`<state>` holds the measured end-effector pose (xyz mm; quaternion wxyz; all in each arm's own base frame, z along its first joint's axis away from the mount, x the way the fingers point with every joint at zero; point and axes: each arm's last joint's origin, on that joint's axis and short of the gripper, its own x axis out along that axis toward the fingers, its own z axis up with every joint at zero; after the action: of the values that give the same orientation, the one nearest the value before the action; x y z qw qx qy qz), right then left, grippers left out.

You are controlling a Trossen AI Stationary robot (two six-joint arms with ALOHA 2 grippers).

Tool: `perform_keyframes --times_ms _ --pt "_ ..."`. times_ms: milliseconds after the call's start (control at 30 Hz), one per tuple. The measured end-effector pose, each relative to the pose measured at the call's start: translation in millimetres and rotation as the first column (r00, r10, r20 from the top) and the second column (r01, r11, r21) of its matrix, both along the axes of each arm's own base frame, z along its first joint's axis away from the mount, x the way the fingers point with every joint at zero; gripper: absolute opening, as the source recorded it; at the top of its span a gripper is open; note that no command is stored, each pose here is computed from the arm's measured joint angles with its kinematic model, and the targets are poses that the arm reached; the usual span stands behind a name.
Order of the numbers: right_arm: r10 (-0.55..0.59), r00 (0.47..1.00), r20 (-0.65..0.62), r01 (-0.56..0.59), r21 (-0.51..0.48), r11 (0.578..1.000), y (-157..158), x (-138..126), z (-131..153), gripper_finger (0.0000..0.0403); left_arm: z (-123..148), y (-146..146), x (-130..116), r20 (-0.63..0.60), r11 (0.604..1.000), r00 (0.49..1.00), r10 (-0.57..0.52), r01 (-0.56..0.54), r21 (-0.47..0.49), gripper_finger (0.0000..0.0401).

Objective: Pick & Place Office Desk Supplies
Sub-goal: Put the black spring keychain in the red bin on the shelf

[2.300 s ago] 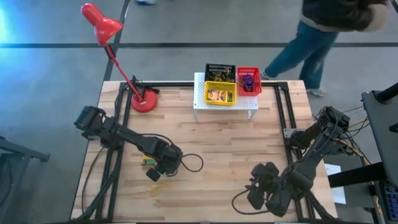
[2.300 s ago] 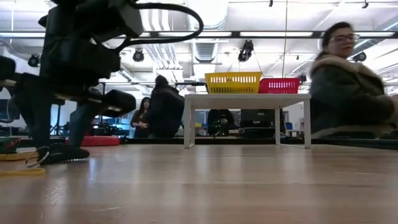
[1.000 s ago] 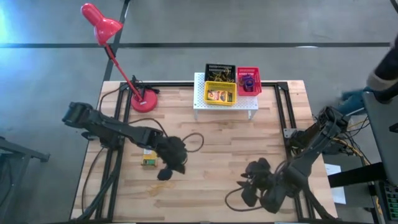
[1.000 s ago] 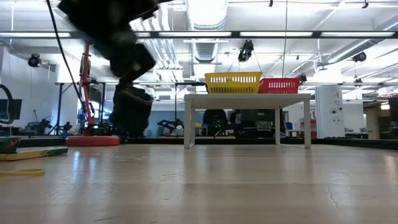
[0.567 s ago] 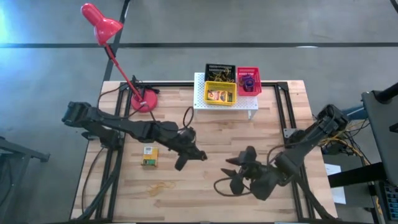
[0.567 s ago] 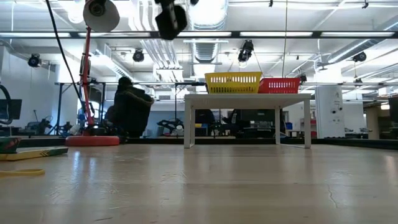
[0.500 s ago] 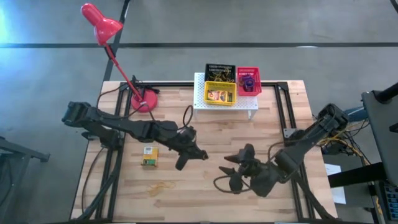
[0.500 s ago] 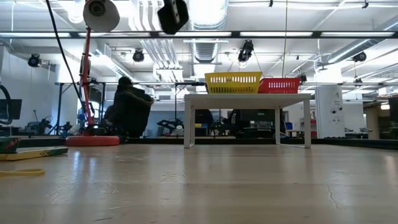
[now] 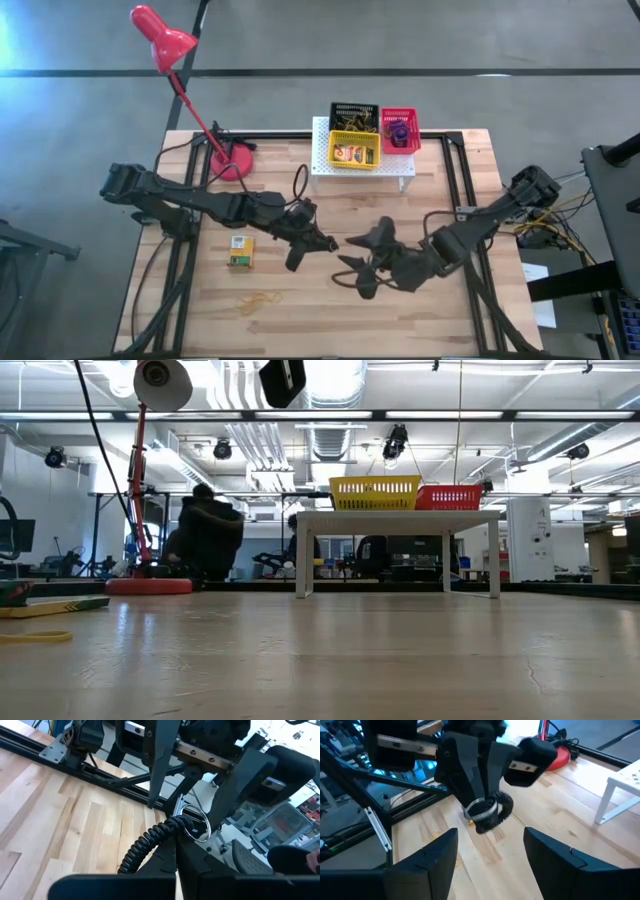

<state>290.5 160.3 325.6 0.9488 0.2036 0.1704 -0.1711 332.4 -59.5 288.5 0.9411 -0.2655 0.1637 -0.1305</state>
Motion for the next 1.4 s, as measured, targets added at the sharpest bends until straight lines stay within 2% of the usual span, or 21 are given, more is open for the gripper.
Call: perform_keyframes --times_ms 600,700,900,1000,1167,1400 --pt "0.023 1.000 0.021 -0.024 0.026 0.999 -17.6 22.0 -2.1 0.0137 0.1 0.3 0.1 0.002 1.000 1.000 0.004 -0.004 0.000 0.0001" --pt "0.031 0.999 0.030 -0.032 0.032 0.999 -18.3 22.2 -0.3 0.0110 0.3 0.2 0.1 0.003 1.000 1.000 0.003 -0.003 0.000 0.0001" --pt "0.036 0.999 0.028 -0.036 0.033 0.999 -18.4 21.2 0.4 0.0027 -0.1 0.1 0.0 -0.001 1.000 1.000 0.000 0.000 -0.001 0.0009" --pt "0.033 0.999 0.033 -0.034 0.052 0.998 -17.9 20.9 0.7 0.0018 -0.8 0.1 -0.2 0.001 1.000 1.000 -0.006 0.006 0.023 0.0043" --pt "0.007 1.000 0.023 -0.010 0.153 0.988 -18.4 18.4 -0.5 0.0018 -1.9 0.2 -0.5 0.008 0.997 1.000 -0.021 0.021 0.068 0.0139" --pt "-0.039 0.989 -0.142 0.078 0.280 0.957 -22.5 7.6 -16.0 0.0018 -0.9 -2.0 -1.6 0.013 0.993 0.994 -0.106 0.105 0.061 0.0254"
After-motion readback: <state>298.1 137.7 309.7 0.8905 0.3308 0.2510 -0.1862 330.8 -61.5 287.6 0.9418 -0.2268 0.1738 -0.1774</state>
